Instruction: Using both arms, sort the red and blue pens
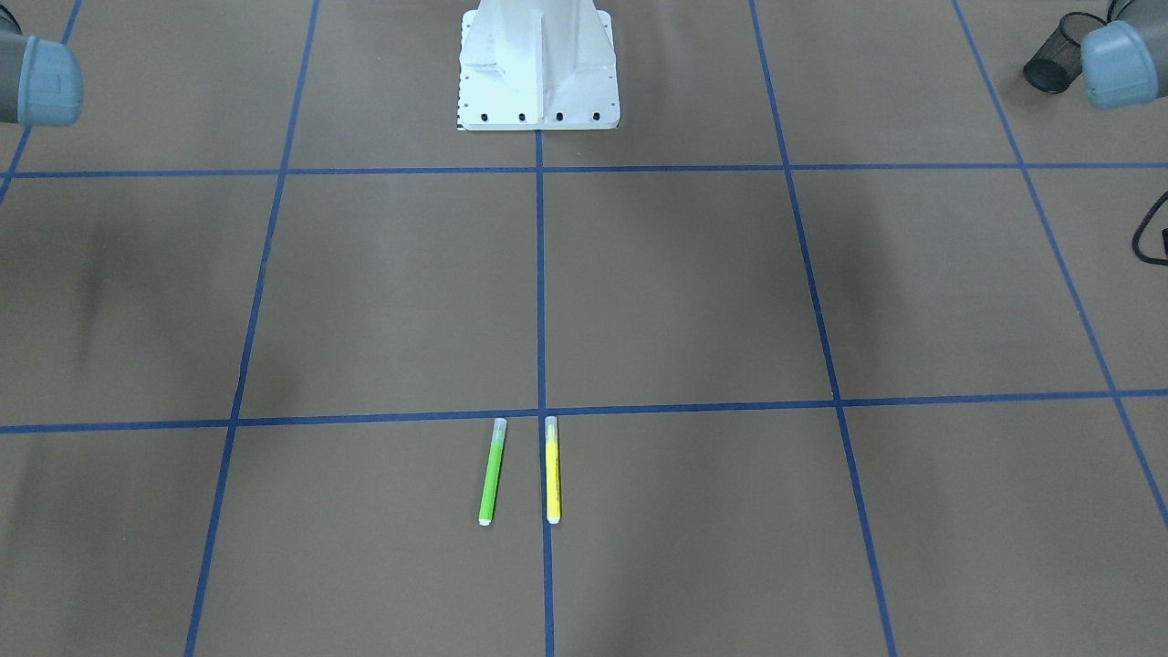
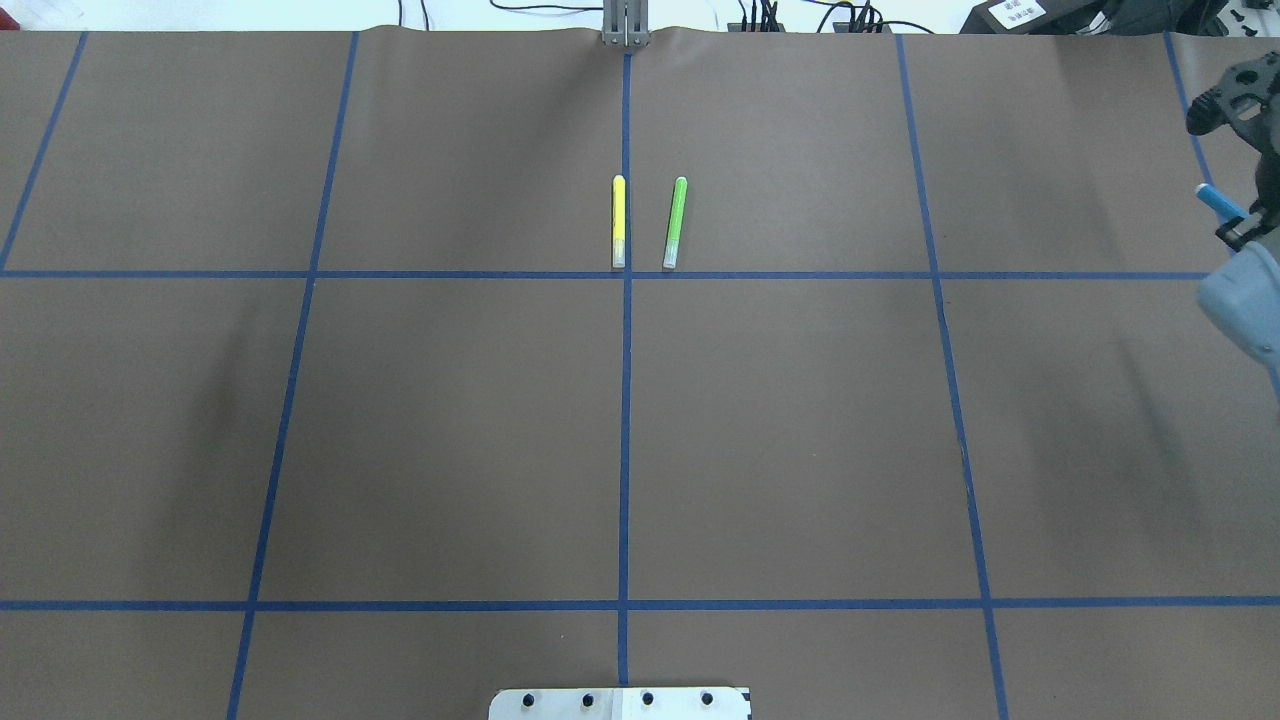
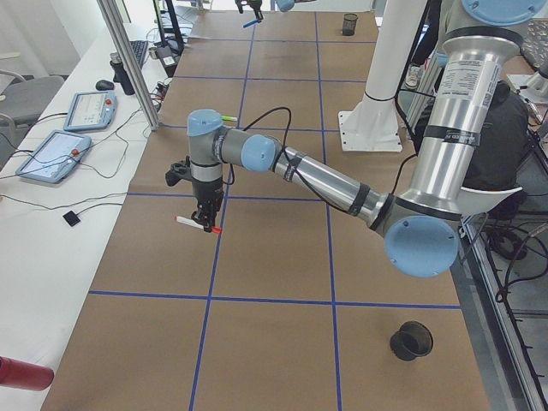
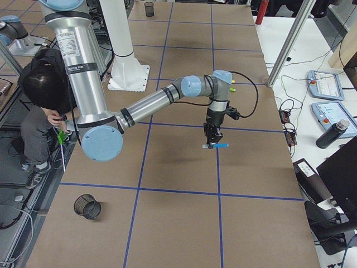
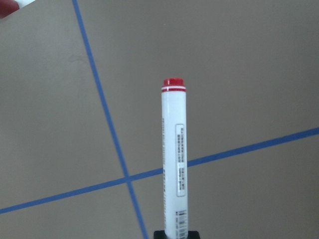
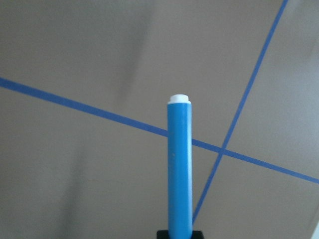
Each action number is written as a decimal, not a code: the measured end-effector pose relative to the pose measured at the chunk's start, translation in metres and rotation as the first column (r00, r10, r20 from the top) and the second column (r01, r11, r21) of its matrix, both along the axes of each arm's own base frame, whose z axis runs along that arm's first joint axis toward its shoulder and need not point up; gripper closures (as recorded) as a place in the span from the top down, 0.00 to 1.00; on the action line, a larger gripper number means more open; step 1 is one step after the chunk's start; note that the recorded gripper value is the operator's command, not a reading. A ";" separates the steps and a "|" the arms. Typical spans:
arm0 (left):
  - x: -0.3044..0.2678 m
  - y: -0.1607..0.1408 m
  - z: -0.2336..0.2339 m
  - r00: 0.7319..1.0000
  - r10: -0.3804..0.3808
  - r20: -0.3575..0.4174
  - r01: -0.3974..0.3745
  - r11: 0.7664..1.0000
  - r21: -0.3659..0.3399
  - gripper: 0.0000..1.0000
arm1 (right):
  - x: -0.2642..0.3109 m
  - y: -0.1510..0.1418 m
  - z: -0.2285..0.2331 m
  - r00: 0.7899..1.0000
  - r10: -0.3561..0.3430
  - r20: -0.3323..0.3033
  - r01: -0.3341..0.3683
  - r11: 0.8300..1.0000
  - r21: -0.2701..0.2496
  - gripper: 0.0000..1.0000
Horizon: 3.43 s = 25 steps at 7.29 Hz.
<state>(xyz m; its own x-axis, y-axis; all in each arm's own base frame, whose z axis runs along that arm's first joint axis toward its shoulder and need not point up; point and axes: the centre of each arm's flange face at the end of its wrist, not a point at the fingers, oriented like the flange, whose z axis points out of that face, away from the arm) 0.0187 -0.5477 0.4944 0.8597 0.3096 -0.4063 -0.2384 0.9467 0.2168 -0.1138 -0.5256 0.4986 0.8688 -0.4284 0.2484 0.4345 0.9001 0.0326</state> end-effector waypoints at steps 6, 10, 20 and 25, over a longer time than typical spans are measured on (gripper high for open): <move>-0.094 0.178 0.120 0.996 0.022 0.081 0.008 0.936 -0.353 0.00 | 0.136 0.130 0.147 0.986 -0.092 0.136 0.123 0.962 -0.245 0.00; -0.145 0.326 0.185 0.990 -0.123 0.070 0.138 0.730 -0.670 0.00 | 0.153 0.149 0.157 0.972 -0.041 0.231 0.103 0.960 -0.262 0.00; -0.120 0.471 0.266 0.895 -0.426 -0.132 -0.069 0.158 -0.985 0.00 | 0.144 0.158 0.150 0.942 0.004 0.336 0.090 0.960 -0.265 0.00; -0.109 0.486 0.301 0.855 -0.502 -0.130 -0.105 0.079 -0.991 0.00 | 0.144 0.157 0.144 0.941 -0.001 0.338 0.091 0.963 -0.252 0.00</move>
<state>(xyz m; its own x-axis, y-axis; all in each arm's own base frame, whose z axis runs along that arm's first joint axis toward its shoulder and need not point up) -0.0906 -0.0613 0.7958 0.4964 -0.7570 -0.4248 -0.1932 0.3807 -0.9043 0.0305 -0.3685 0.6430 0.6977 -0.3467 0.6269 0.4806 0.8755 -0.0508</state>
